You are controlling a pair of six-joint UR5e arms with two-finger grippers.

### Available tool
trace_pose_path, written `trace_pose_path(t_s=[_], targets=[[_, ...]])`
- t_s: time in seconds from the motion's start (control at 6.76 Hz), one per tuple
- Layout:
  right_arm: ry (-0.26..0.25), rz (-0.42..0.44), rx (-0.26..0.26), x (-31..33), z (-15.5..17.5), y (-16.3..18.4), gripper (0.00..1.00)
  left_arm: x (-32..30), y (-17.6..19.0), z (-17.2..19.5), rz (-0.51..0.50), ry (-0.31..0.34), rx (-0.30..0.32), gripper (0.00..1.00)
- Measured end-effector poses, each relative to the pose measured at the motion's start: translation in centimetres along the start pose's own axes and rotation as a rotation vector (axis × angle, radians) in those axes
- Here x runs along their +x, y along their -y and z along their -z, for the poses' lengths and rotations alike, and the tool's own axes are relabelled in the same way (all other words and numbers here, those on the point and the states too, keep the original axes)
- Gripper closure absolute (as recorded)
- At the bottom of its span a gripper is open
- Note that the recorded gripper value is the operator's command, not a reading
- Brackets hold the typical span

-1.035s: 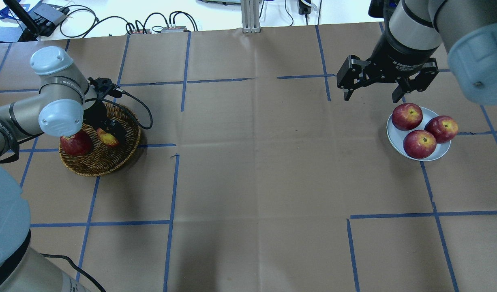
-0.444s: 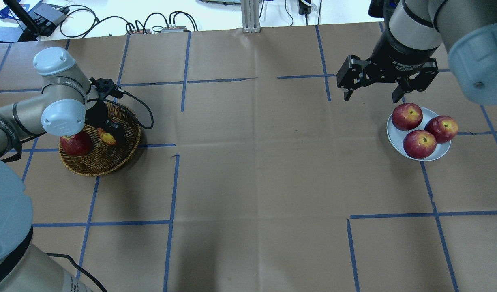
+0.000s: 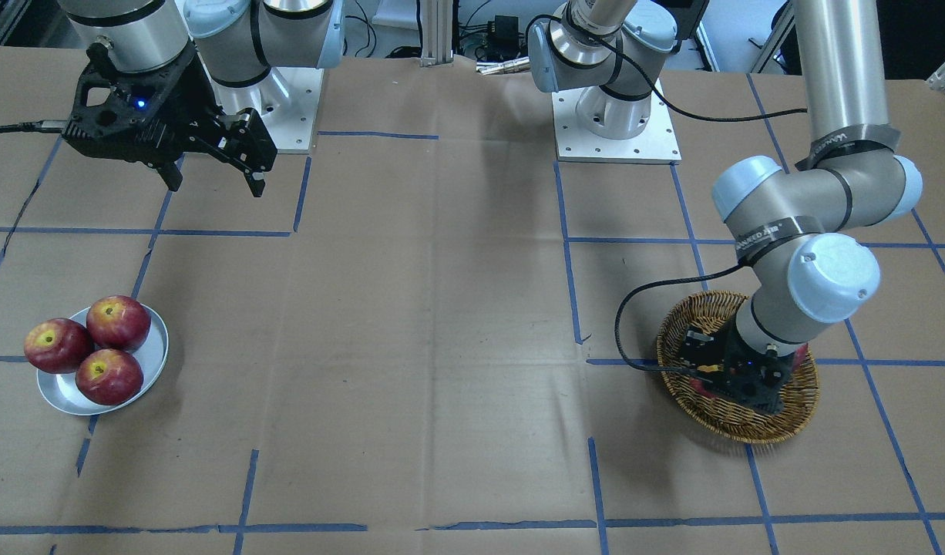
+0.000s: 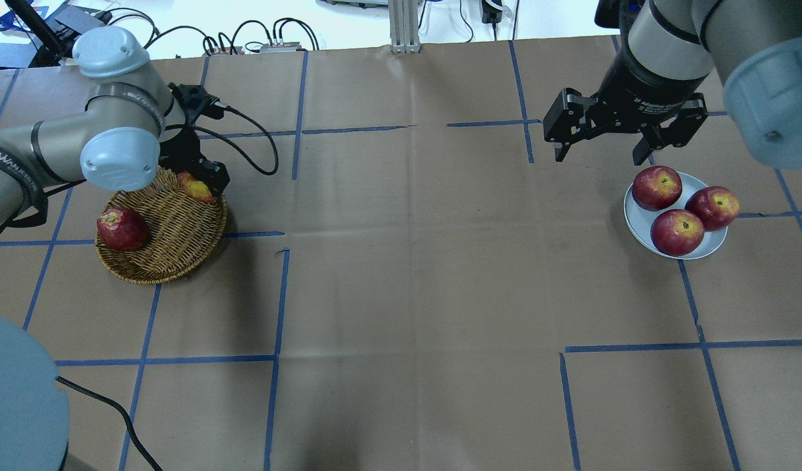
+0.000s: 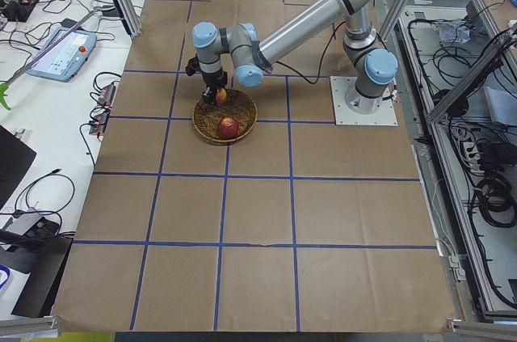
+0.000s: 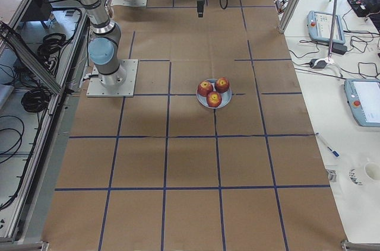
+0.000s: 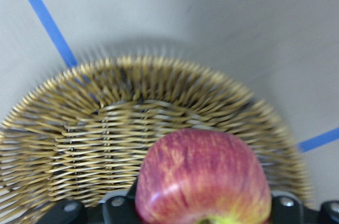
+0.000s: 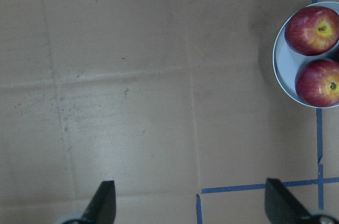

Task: Transfer apple from basket to plate
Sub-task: 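Carry the apple with the left gripper to the table center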

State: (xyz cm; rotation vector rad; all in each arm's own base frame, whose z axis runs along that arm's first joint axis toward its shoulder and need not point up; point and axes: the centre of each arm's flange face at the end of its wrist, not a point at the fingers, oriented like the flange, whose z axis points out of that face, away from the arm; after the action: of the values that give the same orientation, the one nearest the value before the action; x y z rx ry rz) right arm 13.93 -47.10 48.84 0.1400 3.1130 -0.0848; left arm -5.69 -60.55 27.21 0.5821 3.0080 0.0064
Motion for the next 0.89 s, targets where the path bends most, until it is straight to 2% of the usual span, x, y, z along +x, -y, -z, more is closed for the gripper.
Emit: trace_pose_path(t_s=[0.3,0.44,0.74,0.89], targets=[[0.000,0.000,0.001,0.0,0.0,0.0,0.00,12.0,3.6,2.8,0.115,0.008,0.042,0.55],[0.000,0.000,0.000,0.0,0.0,0.0,0.00,17.0,5.4,2.9,0.145,0.005,0.048,0.55],[0.000,0.001,-0.001,0.0,0.0,0.0,0.00,26.5,9.1,0.3,0.148,0.003,0.039,0.56],[0.000,0.001,-0.001,0.0,0.0,0.0,0.00,29.7,9.5,-1.5,0.146,0.002,0.022,0.56]])
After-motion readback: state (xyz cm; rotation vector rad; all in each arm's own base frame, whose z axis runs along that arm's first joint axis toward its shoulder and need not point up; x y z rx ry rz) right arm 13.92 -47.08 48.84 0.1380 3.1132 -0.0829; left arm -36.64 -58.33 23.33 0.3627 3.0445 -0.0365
